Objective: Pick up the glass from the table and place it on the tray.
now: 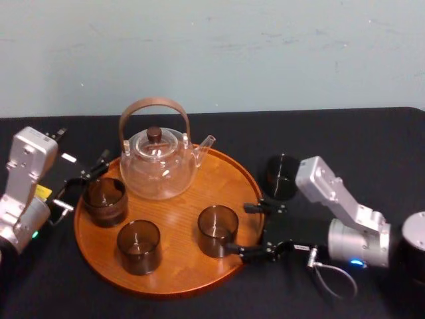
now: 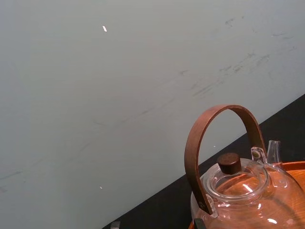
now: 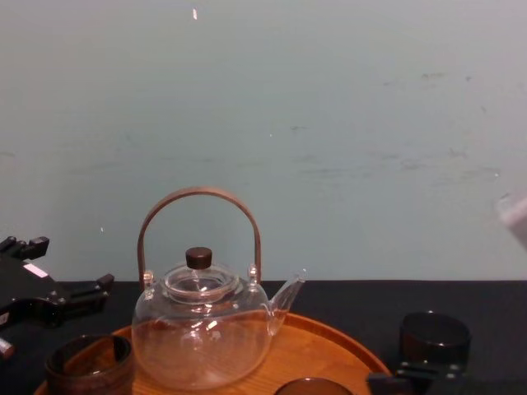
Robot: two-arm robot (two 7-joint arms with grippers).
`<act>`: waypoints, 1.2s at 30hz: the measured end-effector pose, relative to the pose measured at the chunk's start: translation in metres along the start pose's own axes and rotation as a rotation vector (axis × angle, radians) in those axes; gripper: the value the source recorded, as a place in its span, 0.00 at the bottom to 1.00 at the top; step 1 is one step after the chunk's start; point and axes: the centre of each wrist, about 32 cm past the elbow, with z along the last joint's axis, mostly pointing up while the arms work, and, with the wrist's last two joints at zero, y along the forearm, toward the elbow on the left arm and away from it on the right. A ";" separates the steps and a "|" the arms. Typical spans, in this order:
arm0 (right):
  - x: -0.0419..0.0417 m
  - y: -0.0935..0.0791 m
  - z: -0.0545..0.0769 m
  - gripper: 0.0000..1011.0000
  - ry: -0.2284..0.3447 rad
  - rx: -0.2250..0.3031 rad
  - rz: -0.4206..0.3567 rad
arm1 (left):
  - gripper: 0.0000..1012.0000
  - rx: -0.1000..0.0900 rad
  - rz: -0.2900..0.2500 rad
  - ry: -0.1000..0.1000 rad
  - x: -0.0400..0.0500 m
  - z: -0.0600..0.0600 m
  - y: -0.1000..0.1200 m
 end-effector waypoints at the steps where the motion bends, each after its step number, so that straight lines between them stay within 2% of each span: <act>1: -0.0002 -0.003 0.000 0.99 0.001 0.000 -0.002 | 0.99 0.000 0.000 0.000 0.0000 0.000 0.000; 13: -0.0061 -0.040 -0.007 0.99 0.021 0.012 -0.051 | 0.99 0.000 0.000 0.000 0.0000 0.000 0.000; 25: -0.0088 -0.078 -0.016 0.99 0.046 0.029 -0.143 | 0.99 0.000 0.000 0.000 0.0000 0.000 0.000; 36: -0.0062 -0.089 -0.026 0.99 0.091 0.014 -0.240 | 0.99 0.000 0.000 0.000 0.0000 0.000 0.000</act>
